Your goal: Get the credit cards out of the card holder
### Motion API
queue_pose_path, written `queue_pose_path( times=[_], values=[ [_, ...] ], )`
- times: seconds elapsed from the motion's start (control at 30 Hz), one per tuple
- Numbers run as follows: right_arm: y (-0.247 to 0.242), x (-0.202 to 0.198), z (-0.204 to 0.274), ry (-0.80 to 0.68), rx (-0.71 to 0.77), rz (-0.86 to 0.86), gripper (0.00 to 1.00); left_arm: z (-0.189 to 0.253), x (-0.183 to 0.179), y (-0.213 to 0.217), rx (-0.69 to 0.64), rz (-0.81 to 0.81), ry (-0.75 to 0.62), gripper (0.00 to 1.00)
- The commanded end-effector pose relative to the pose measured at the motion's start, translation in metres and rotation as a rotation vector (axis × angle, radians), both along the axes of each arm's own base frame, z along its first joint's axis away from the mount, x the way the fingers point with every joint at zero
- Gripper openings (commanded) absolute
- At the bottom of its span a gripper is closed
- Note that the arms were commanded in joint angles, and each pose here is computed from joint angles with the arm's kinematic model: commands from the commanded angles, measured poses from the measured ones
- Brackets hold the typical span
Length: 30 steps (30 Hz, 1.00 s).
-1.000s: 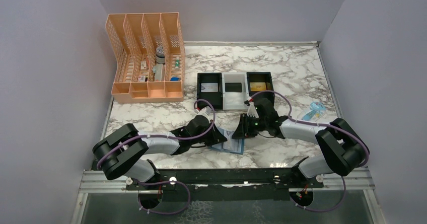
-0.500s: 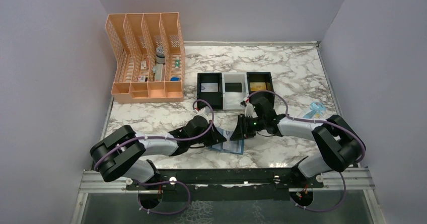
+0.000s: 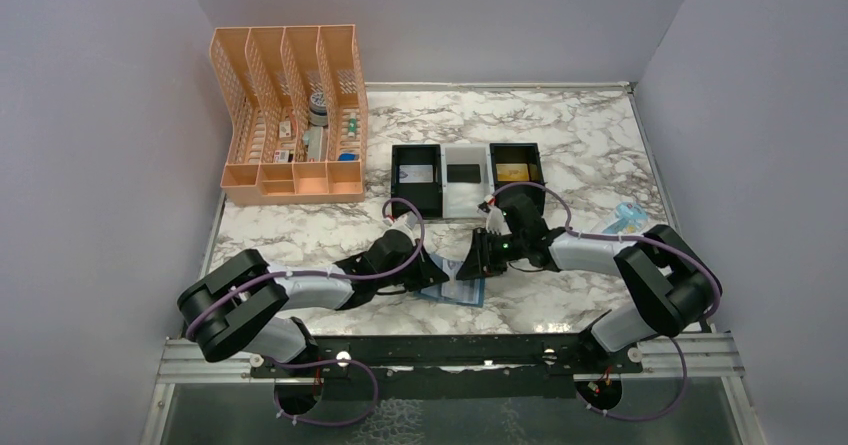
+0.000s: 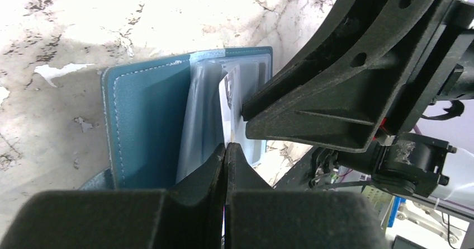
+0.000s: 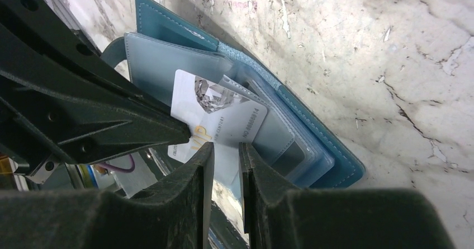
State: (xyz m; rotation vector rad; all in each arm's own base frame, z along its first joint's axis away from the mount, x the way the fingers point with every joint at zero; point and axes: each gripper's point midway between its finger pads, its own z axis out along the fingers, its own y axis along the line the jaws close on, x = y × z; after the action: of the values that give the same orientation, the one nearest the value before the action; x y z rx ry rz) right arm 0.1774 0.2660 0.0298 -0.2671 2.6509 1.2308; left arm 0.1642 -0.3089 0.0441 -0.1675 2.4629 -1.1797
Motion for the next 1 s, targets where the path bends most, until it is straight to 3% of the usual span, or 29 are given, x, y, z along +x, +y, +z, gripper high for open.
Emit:
queue_pose_path(
  times=[0.0,0.3,0.53,0.67,0.83,0.97],
  values=[
    [-0.016,-0.001,-0.019,0.000,-0.106,-0.050,0.25,0.005,0.002,0.004,-0.003,0.013,-0.024,0.00],
    [-0.012,0.009,-0.007,-0.053,-0.098,-0.036,0.25,0.011,0.009,0.037,0.154,0.085,-0.077,0.00],
    [0.015,0.009,0.043,-0.144,0.129,0.051,0.29,0.049,0.008,0.039,0.108,0.042,-0.167,0.00],
    [0.020,0.011,0.059,-0.173,0.199,0.025,0.50,0.076,0.007,0.039,0.038,0.031,-0.238,0.00],
    [0.021,0.018,0.074,-0.215,0.238,-0.022,0.59,0.094,0.009,0.053,0.031,0.051,-0.312,0.00],
    [0.026,0.018,0.100,-0.268,0.358,-0.041,0.64,0.106,0.011,0.061,-0.008,0.050,-0.350,0.00]
  ],
)
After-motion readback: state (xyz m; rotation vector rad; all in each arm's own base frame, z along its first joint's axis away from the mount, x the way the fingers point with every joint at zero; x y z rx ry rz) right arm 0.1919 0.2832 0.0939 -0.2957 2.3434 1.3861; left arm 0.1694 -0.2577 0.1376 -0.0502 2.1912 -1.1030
